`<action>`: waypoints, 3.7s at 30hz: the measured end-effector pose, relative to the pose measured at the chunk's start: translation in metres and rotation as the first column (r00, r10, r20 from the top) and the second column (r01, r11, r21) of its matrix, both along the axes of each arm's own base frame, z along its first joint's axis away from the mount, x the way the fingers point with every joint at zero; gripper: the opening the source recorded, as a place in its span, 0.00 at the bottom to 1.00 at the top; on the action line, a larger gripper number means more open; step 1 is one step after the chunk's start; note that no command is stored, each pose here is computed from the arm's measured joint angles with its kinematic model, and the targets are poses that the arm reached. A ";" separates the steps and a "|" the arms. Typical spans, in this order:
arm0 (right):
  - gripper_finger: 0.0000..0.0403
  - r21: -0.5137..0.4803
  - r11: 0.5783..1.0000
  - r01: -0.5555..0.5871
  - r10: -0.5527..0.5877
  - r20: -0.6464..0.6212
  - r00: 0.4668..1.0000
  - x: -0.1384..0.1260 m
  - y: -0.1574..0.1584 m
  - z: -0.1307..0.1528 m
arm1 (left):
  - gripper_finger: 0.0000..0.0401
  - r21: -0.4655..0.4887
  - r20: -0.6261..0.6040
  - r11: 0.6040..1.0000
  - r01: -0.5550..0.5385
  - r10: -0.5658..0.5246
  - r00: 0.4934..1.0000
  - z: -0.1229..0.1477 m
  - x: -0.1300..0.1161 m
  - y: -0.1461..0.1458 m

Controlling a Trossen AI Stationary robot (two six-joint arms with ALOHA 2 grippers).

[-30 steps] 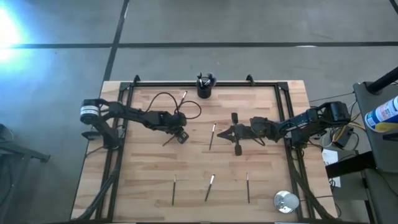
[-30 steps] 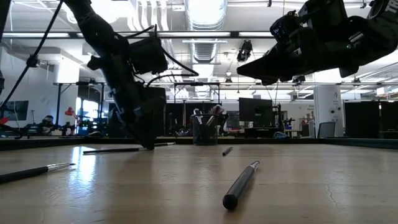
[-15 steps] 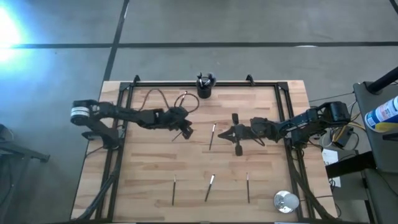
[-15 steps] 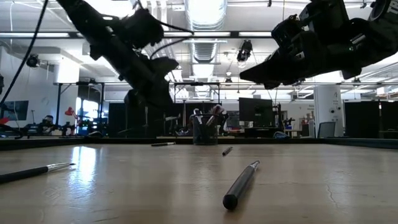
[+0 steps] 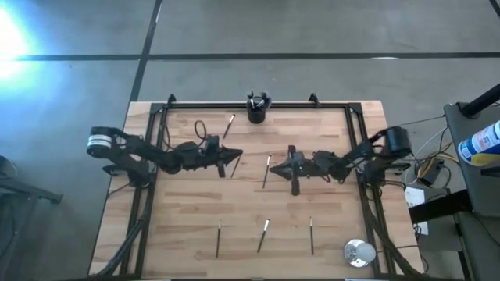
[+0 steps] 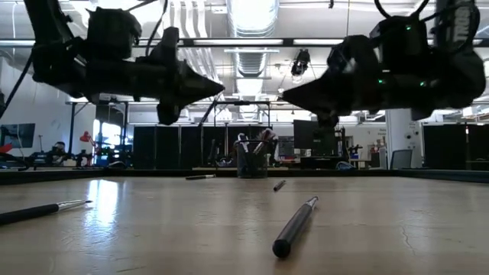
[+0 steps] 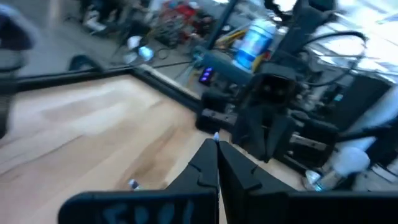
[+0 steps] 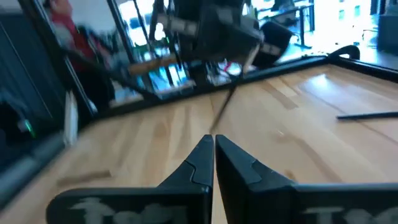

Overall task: Put items in baskets/containers
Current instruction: Put the black eyeshadow brush into the black pen holder, then put the black liner brush into the black pen holder

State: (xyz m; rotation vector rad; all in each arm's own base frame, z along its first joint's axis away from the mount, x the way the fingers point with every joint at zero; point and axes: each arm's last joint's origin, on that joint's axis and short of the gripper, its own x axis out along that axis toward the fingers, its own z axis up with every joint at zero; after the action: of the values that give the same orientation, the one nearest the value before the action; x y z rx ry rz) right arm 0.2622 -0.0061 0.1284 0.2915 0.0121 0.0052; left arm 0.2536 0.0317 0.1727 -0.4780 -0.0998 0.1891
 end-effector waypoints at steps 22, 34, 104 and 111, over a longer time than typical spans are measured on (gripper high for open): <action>0.37 0.091 0.995 0.034 -0.051 0.193 0.980 0.057 -0.018 0.032 | 0.00 0.283 0.156 0.946 0.160 -0.210 0.965 0.034 0.042 -0.002; 0.11 0.027 0.999 0.038 -0.042 0.194 0.980 0.065 -0.019 0.037 | 0.00 0.303 0.151 0.941 0.152 -0.205 0.967 0.036 0.045 -0.002; 0.03 -0.172 0.899 0.402 -0.438 -0.366 0.821 0.039 -0.189 0.067 | 0.19 0.313 -0.053 0.948 0.053 -0.038 0.998 0.018 -0.019 0.009; 0.02 -0.154 0.920 0.359 -0.390 -0.301 0.870 0.006 -0.100 0.049 | 0.16 0.240 -0.155 0.970 0.038 0.000 0.988 0.009 -0.017 0.009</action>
State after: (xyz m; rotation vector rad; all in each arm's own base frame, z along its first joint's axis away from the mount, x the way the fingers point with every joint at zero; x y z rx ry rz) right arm 0.2685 -0.1063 0.1771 0.1938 0.2857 -0.4330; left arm 0.2365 0.0410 0.1817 -0.2187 0.0333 0.1913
